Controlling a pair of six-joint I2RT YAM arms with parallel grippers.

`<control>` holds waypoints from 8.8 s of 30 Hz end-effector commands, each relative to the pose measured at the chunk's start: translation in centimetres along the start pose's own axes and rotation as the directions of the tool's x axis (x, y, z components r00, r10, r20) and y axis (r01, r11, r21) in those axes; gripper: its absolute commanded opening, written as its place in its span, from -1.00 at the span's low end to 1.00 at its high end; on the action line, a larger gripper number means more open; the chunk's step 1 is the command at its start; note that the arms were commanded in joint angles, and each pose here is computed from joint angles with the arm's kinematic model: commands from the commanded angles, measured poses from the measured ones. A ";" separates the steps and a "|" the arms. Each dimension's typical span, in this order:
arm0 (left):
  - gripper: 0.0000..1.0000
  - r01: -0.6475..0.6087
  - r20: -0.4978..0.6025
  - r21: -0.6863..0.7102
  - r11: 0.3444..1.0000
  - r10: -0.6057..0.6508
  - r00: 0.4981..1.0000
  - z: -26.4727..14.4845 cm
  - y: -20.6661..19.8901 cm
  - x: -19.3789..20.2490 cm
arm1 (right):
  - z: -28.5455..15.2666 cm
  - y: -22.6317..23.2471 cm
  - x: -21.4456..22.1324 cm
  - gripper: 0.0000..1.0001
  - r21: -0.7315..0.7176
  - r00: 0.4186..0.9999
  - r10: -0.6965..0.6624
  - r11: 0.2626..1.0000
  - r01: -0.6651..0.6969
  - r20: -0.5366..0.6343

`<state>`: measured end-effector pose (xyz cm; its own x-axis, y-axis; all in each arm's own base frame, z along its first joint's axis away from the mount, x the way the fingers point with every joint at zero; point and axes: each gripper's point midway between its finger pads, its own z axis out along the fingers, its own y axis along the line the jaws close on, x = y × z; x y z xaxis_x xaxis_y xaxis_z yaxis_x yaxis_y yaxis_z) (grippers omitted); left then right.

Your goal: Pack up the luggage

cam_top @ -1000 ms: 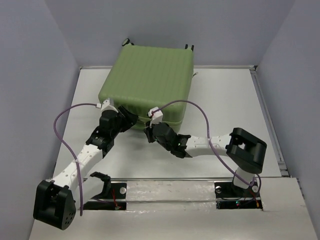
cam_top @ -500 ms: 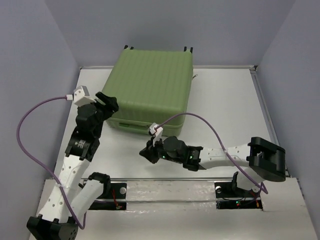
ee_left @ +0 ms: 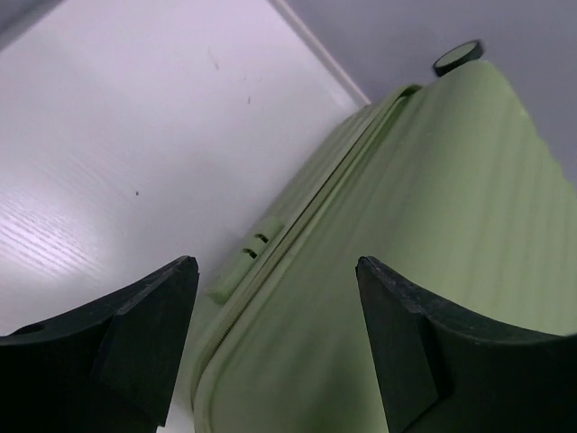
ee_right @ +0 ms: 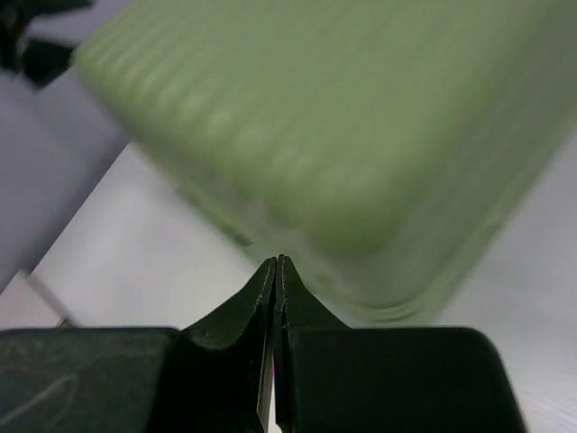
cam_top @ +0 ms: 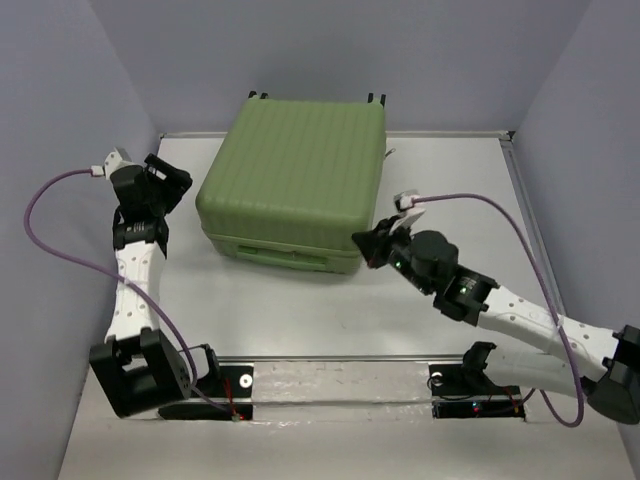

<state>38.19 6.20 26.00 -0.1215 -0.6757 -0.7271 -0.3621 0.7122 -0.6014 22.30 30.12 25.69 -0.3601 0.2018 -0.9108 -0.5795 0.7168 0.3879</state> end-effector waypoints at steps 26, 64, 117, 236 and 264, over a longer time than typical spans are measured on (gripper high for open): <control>0.67 0.091 -0.459 0.154 0.984 -0.010 0.888 1.7 -2.1 20.1 | 17.6 -20.8 -3.3 -0.86 0.221 0.961 0.150 0.970 -0.099 -0.230; 0.98 -0.168 0.080 0.306 0.937 0.151 0.985 -9.4 -14.3 -0.6 | 12.4 -17.5 -16.1 0.68 -0.016 0.994 -0.037 0.999 0.036 -0.099; -0.02 0.491 -0.351 0.635 0.596 -0.344 0.871 16.8 -14.8 -0.3 | -4.0 -9.4 -4.2 0.95 -0.189 0.999 0.012 0.982 -0.019 -0.042; -0.22 0.275 -0.412 0.470 0.839 -0.067 0.909 -14.9 -6.3 25.6 | -4.7 12.5 14.2 -0.86 -0.319 0.937 -0.077 0.947 -0.039 -0.340; 0.08 0.134 -0.434 0.456 0.880 0.088 0.897 -17.9 -3.4 25.8 | -7.3 -7.6 8.6 -0.60 0.192 0.996 0.026 0.981 -0.010 -0.082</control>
<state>21.46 -14.56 23.75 -0.3396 -0.6987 -0.6296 0.1458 0.6222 -0.7692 17.30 22.70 16.13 -0.4442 0.1816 -0.8773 -0.4364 0.8113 0.3890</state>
